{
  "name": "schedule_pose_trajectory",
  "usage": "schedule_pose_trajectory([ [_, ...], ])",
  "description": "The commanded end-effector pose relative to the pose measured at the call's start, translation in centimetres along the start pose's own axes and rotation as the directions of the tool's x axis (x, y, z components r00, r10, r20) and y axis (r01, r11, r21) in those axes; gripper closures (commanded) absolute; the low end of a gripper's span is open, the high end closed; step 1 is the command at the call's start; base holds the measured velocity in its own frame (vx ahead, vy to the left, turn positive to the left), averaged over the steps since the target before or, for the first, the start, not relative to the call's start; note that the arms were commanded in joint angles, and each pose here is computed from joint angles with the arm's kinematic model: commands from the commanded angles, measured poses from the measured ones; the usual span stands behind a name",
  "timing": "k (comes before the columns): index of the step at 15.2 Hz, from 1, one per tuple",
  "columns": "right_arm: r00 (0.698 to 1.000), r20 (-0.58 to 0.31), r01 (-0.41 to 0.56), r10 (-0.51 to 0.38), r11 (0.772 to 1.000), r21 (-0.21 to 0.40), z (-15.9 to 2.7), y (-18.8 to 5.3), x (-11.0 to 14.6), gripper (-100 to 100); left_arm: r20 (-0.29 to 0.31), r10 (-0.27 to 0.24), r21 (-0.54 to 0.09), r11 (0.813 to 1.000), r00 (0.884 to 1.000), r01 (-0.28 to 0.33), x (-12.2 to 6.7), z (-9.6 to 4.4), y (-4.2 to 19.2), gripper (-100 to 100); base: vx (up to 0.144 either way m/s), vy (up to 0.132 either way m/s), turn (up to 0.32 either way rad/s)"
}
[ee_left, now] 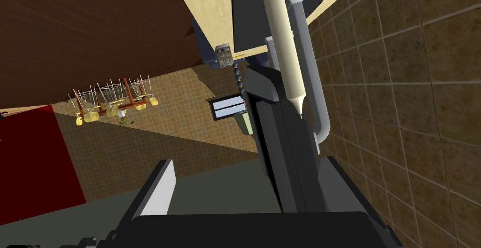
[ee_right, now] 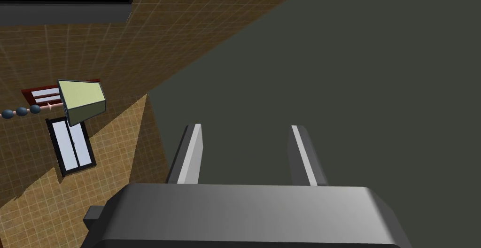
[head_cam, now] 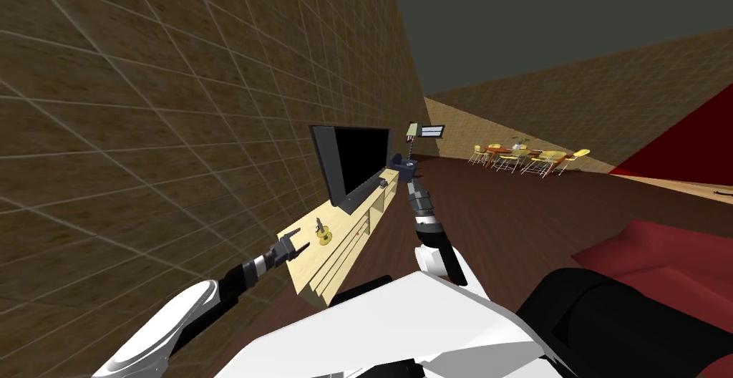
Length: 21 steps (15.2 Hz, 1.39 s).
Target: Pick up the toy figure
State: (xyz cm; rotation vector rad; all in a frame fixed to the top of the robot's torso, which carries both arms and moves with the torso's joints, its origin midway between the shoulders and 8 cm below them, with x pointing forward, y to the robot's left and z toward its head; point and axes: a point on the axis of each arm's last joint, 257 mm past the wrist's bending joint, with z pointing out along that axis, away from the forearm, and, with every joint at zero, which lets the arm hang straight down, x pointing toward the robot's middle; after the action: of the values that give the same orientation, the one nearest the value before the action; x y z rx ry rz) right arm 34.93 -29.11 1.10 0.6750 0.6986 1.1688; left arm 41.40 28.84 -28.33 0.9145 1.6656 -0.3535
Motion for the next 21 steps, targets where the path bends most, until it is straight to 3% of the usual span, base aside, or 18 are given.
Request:
schedule_pose_trajectory([
  [1,1.000,0.000,0.000,0.000,1.000,0.000,0.0,0.0,0.0,0,-0.061,0.059,0.029,0.998,0.996,-0.057,1.8,-0.5,0.5,-100,-0.012,0.026,-0.193],
  [4,1.000,0.000,0.000,0.000,1.000,0.000,0.0,0.0,0.0,0,-0.105,0.081,0.039,0.996,0.991,-0.077,3.1,-0.7,0.4,-100,-0.010,0.034,-0.167],
  [5,1.000,0.000,0.000,0.000,1.000,0.000,0.0,0.0,0.0,0,-0.148,0.129,0.070,0.990,0.980,-0.120,4.4,-1.4,1.0,-100,-0.008,0.024,-0.268],
  [8,1.000,0.000,0.000,0.000,1.000,0.000,0.0,0.0,0.0,0,-0.187,0.146,0.081,0.988,0.971,-0.133,5.6,-1.7,0.9,-100,-0.010,0.036,-0.132],
  [9,1.000,0.000,0.000,0.000,1.000,0.000,0.0,0.0,0.0,0,-0.227,0.193,0.116,0.979,0.955,-0.170,6.8,-2.5,1.5,-100,-0.011,0.027,-0.268],
  [11,1.000,0.000,0.000,0.000,1.000,0.000,0.0,0.0,0.0,0,-0.263,0.207,0.129,0.975,0.942,-0.179,8.0,-2.9,1.5,-100,-0.013,0.036,-0.223],
  [12,1.000,0.000,0.000,0.000,1.000,0.000,0.0,0.0,0.0,0,-0.291,0.243,0.162,0.966,0.925,-0.203,8.9,-3.7,2.1,-100,-0.014,0.033,-0.264],
  [14,1.000,0.000,0.000,0.000,1.000,0.000,0.0,0.0,0.0,0,-0.330,0.261,0.179,0.961,0.907,-0.212,10.2,-4.2,2.0,-100,-0.015,0.039,-0.221],
  [15,1.000,0.000,0.000,0.000,1.000,0.000,0.0,0.0,0.0,0,-0.332,0.263,0.181,0.960,0.906,-0.213,10.3,-4.2,2.0,-100,-0.008,0.005,-0.016],
  [16,1.000,0.000,0.000,0.000,1.000,0.000,0.0,0.0,0.0,0,-0.367,0.294,0.218,0.950,0.883,-0.226,11.5,-5.3,2.6,-100,-0.003,0.013,-0.202],
  [18,1.000,0.000,0.000,0.000,1.000,0.000,0.0,0.0,0.0,0,-0.393,0.314,0.235,0.943,0.864,-0.236,12.4,-5.8,2.5,-100,-0.012,0.036,-0.203],
  [19,1.000,0.000,0.000,0.000,1.000,0.000,0.0,0.0,0.0,0,-0.414,0.339,0.268,0.932,0.845,-0.243,13.2,-6.7,3.0,-100,-0.023,0.030,-0.247],
  [21,1.000,0.000,0.000,0.000,1.000,0.000,0.0,0.0,0.0,0,-0.446,0.360,0.290,0.924,0.819,-0.248,14.3,-7.4,3.0,-100,-0.004,0.037,-0.210],
])
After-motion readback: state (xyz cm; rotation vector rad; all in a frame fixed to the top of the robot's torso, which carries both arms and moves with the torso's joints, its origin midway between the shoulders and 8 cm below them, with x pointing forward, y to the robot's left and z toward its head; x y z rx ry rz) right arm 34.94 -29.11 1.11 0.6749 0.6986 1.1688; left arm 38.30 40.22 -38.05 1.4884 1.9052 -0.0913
